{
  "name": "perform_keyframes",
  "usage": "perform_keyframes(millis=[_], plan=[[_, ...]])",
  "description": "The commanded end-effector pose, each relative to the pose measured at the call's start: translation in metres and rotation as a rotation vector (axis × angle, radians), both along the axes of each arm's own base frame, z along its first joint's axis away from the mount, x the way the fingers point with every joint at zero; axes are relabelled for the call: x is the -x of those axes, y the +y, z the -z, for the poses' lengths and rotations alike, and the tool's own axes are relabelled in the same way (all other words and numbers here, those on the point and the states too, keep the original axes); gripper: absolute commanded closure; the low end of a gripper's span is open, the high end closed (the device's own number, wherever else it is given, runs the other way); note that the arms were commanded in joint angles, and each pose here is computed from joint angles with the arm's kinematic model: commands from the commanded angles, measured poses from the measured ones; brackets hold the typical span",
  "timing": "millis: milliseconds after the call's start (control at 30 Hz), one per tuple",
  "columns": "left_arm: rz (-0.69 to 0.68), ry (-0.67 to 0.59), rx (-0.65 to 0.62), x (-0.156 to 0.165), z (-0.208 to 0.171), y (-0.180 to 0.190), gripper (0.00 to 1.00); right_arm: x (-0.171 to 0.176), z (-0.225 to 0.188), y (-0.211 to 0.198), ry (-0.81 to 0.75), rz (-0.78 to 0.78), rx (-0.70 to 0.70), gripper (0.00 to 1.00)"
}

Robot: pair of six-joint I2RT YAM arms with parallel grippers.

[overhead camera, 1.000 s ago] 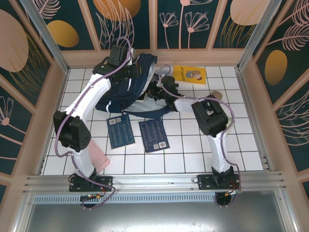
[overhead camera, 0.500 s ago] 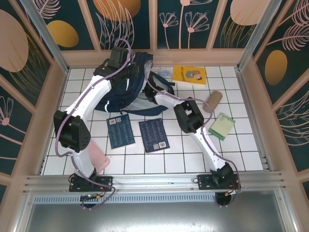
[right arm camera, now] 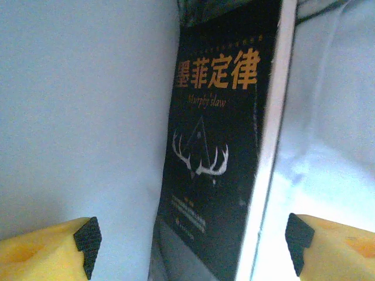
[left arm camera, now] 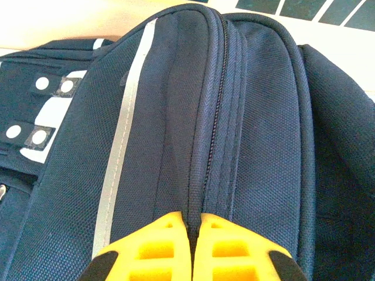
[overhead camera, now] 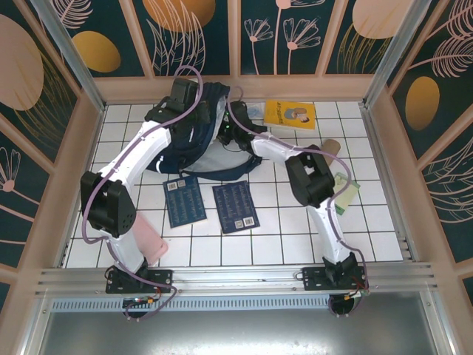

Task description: Pack the student bag

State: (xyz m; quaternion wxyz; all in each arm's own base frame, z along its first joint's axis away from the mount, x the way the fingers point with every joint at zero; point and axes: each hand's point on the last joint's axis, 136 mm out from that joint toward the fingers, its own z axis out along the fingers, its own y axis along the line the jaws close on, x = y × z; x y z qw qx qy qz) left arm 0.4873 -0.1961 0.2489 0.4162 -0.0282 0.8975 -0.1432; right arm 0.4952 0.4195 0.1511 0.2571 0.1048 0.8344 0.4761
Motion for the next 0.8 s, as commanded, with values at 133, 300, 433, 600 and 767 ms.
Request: perform_keyframes(millis=[133,300,433,600,767], plan=[[-0.075,-0.086,-0.040,-0.015,-0.006,0.018,1.00,0.031,-0.027,-0.082,-0.085,0.075,0.254,0.20],[-0.075,-0.058,-0.035,-0.011,0.013,0.018,1.00,0.044,-0.012,-0.161,-0.082,0.184,0.363,0.31],[-0.075,-0.054,-0.038,-0.010,0.015,0.019,1.00,0.031,0.006,-0.217,-0.041,0.264,0.385,0.61],[-0.053,-0.064,-0.031,-0.010,0.009,0.015,1.00,-0.012,0.015,-0.255,-0.039,0.361,0.406,1.00],[-0.020,-0.044,-0.012,-0.009,0.014,0.008,1.00,-0.063,0.027,-0.268,0.007,0.426,0.344,1.00]])
